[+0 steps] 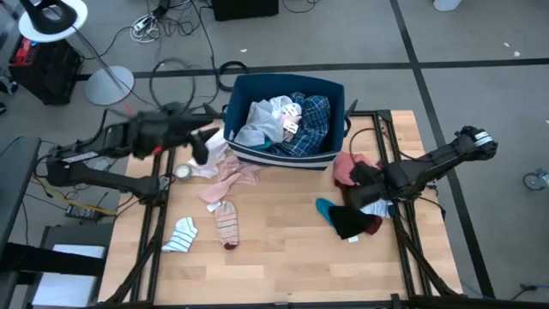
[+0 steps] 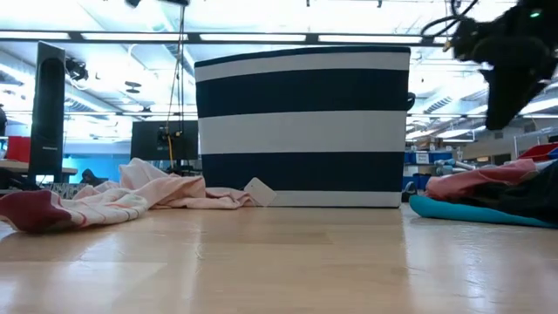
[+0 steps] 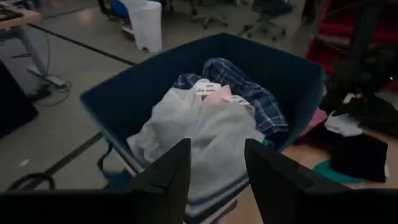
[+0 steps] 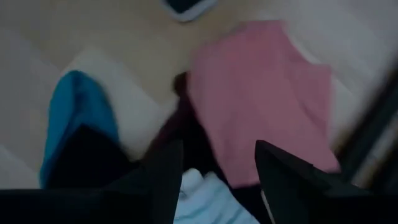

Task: Sort clothes
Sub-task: Put the pink boxer into the blue bin

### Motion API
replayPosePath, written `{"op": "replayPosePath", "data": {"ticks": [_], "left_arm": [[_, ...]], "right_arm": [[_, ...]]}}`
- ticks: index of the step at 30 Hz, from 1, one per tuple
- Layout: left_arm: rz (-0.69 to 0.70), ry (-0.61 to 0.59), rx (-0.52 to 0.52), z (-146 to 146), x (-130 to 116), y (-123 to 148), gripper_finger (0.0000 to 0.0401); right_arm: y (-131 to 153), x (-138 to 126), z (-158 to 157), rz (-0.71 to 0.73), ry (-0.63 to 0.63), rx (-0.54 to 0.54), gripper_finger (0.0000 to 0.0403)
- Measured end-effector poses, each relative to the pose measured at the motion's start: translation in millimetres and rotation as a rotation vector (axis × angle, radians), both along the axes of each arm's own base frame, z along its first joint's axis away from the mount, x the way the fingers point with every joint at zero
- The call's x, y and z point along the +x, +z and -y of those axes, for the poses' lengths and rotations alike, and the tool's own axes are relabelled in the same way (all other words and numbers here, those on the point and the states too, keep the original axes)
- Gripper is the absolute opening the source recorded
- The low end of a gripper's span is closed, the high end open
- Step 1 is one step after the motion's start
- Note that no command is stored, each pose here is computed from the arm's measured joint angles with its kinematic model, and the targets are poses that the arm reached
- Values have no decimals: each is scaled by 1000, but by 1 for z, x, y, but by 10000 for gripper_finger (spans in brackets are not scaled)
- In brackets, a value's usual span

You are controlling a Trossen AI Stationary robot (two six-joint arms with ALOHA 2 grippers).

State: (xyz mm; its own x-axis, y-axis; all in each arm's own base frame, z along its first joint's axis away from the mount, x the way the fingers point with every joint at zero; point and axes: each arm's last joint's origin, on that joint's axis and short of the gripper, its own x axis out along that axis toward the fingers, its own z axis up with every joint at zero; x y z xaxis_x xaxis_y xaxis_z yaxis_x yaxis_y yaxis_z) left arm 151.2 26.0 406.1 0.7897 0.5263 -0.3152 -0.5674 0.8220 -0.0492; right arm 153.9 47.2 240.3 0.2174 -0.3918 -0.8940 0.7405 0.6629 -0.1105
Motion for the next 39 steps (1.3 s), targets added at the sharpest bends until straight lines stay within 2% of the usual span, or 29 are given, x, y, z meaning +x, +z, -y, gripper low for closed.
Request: {"op": "replayPosePath", "data": {"ticks": [5,10,14,23,28,32,35,38,39], "left_arm": [[89,-35,-86,16,-18,-49,156],[88,-41,-138,24,-24,-92,156],[64,-49,-165,31,-20,-120,156],[106,-72,-229,44,-15,-153,156],[162,-91,-235,49,-12,-161,156],[208,-99,-231,53,-11,-170,156],[210,-84,-223,55,-11,-179,156],[201,-67,-219,58,-12,-191,156],[200,-54,-223,58,-13,-195,156]], "right_arm": [[5,-17,-10,68,-100,-28,199],[6,-15,-16,146,-86,-35,199],[4,-11,-11,124,-43,-55,199],[-34,-8,16,42,-140,-59,202],[-70,-3,31,88,-128,-51,214],[-96,-8,45,116,-185,-48,211],[-105,-11,51,112,-216,-50,160],[-98,-8,49,98,-171,-55,48],[-91,-5,48,97,-148,-52,26]]}}
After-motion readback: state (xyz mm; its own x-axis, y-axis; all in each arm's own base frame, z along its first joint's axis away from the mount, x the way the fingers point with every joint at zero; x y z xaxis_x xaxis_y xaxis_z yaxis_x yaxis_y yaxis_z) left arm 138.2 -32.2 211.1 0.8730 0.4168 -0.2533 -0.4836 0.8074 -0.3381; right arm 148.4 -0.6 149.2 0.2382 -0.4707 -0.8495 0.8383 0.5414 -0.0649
